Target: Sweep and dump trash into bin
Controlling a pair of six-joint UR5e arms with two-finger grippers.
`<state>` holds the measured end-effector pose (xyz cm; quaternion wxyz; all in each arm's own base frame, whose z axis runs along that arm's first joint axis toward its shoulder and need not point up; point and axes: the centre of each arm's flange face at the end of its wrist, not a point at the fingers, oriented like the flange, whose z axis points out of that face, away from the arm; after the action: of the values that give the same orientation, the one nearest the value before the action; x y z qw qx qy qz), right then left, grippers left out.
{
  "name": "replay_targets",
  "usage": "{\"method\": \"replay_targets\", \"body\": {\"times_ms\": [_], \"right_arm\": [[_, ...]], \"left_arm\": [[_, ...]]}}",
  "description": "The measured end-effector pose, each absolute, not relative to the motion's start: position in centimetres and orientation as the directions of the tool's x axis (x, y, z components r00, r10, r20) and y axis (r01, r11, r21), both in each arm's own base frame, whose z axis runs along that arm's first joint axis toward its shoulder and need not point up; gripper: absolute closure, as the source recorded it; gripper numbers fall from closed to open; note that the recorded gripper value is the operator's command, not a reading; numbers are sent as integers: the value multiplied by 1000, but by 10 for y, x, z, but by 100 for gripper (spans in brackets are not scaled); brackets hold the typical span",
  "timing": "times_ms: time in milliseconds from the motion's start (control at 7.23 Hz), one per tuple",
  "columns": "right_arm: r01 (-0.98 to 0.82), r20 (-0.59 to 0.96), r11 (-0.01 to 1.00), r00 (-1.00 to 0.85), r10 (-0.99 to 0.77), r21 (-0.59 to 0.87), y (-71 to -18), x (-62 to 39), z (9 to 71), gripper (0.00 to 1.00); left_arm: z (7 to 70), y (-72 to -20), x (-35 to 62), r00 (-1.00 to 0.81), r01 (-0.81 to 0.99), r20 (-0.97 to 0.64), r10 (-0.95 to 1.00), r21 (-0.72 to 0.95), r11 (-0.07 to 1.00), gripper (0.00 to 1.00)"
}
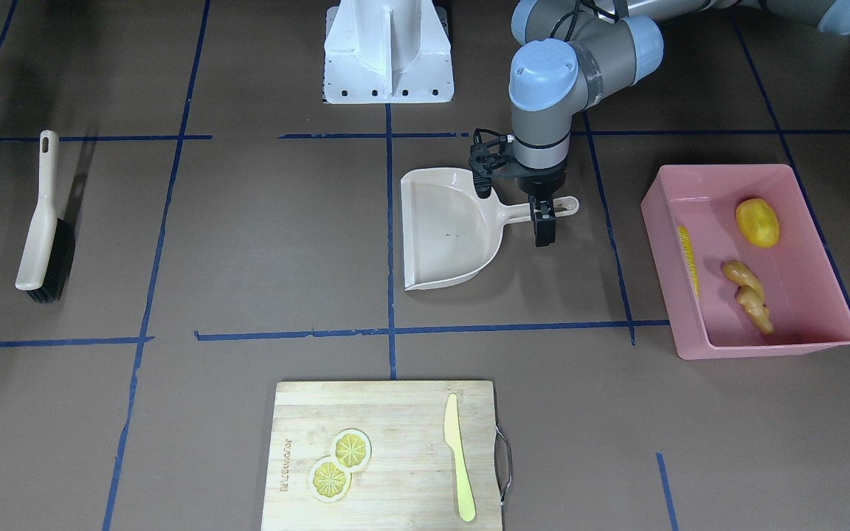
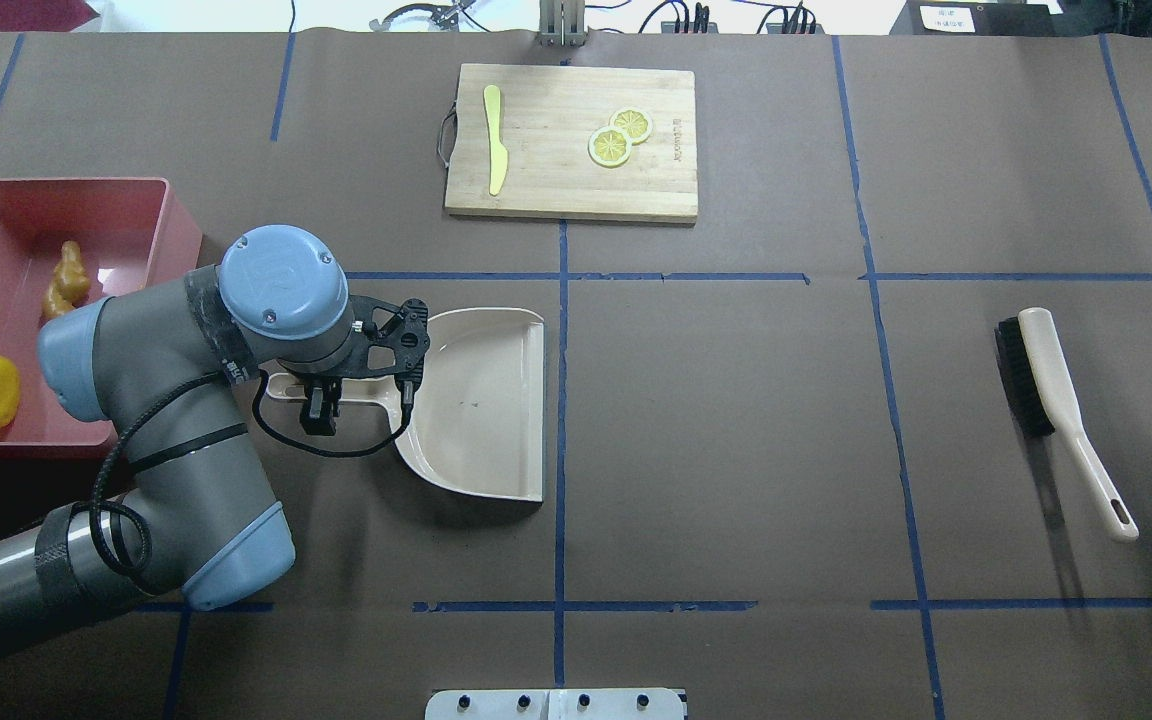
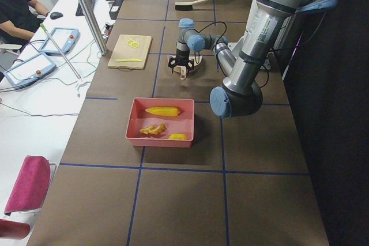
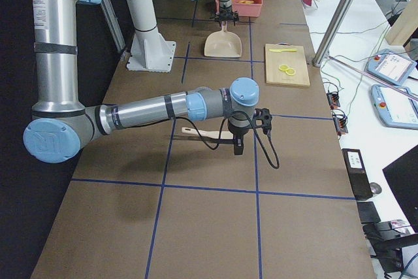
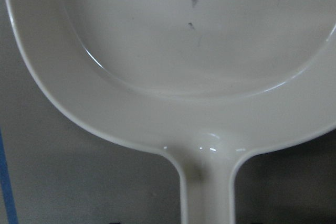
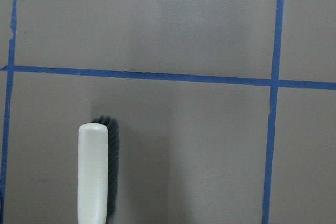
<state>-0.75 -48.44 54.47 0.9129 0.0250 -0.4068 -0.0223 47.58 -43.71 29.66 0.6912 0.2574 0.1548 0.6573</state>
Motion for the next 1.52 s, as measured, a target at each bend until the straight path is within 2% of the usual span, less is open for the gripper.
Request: {"method": "replay_targets", "body": {"times_ms": [830, 1245, 1521], "right_arm": [[19, 743, 997, 666, -65, 71, -485, -7, 542, 0], [16, 744, 996, 664, -74, 84, -486, -5, 536, 0], [13, 744, 996, 664, -71, 84, -486, -3, 536, 0]], "left_arm": [[258, -449, 417, 256, -779, 94, 962, 609, 148, 0], [280, -476, 323, 380, -805, 46, 924, 508, 306, 0], [329, -499, 225, 513, -771, 12, 858, 445, 455, 0]]}}
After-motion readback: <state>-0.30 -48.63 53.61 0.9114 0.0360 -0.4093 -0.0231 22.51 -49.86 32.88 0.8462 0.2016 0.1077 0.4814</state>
